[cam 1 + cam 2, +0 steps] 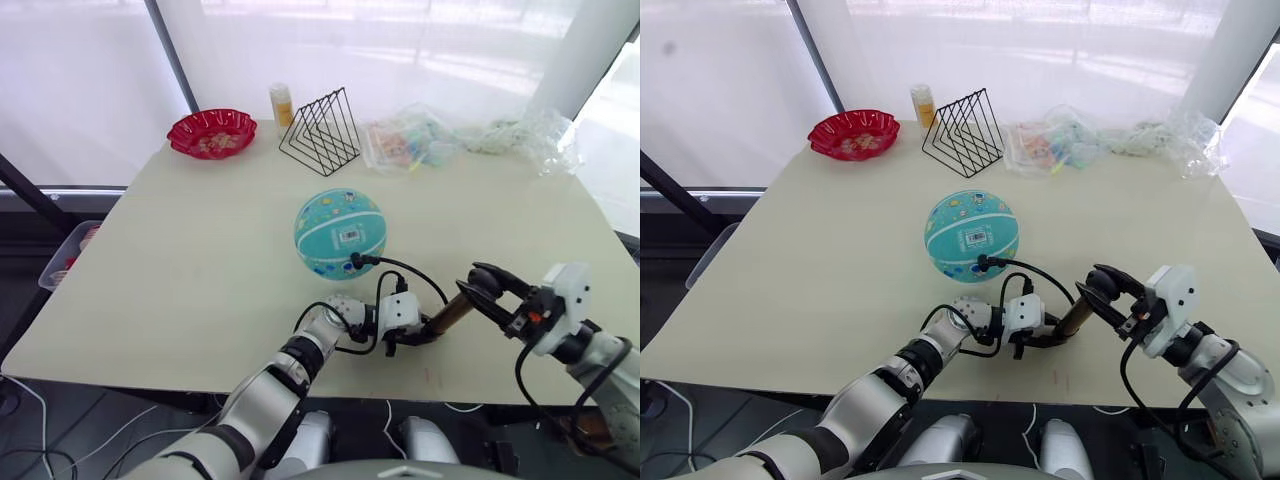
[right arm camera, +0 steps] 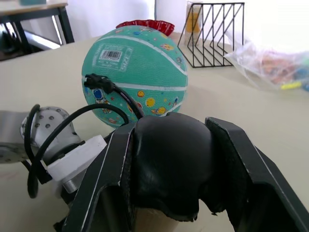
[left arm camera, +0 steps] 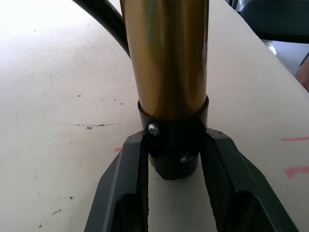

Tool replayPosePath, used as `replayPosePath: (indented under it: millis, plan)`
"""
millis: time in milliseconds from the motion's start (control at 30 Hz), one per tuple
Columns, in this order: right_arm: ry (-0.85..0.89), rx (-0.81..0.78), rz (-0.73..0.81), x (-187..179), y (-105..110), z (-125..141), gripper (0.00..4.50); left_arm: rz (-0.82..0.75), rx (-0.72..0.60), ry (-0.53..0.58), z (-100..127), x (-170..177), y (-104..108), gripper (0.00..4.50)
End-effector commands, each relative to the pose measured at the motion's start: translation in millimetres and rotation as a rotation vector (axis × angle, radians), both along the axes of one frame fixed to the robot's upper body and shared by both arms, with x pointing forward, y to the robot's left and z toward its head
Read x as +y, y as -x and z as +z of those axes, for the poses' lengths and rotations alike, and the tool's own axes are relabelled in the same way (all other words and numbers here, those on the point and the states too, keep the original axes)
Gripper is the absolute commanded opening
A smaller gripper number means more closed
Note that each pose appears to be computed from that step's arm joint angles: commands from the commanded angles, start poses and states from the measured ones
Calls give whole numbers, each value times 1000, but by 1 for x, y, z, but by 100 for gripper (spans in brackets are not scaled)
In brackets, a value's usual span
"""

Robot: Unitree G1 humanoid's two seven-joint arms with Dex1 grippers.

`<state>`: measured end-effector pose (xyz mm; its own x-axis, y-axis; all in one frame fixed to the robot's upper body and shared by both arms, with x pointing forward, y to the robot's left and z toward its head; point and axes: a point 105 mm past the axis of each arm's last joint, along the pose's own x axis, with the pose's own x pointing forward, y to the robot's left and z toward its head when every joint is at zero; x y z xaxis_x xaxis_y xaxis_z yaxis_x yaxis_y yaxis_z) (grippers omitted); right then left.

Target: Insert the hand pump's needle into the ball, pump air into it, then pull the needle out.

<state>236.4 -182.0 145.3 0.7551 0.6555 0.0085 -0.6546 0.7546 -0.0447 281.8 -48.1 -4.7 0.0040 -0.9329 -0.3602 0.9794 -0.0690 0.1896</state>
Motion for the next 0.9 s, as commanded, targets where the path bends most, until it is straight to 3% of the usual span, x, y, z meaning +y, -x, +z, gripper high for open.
replayPosePath:
  millis: [33, 267, 433, 467, 700, 900]
  plan:
    - [-41, -150, 14, -7, 5, 58, 163, -34, 138, -205, -54, 29, 28, 104]
    - [-33, -307, 44, -20, 21, 139, 163, -33, 134, -213, -53, 32, 26, 104]
    - [-16, -293, 47, -19, 24, 147, 163, -36, 134, -215, -53, 32, 26, 104]
    - [-21, -272, 48, -18, 23, 142, 163, -37, 134, -214, -53, 32, 26, 104]
    - [97, 109, 12, -12, 6, 4, 163, -37, 137, -210, -53, 29, 27, 104]
    - [123, 194, -5, -11, 4, -55, 163, -29, 135, -206, -52, 28, 26, 104]
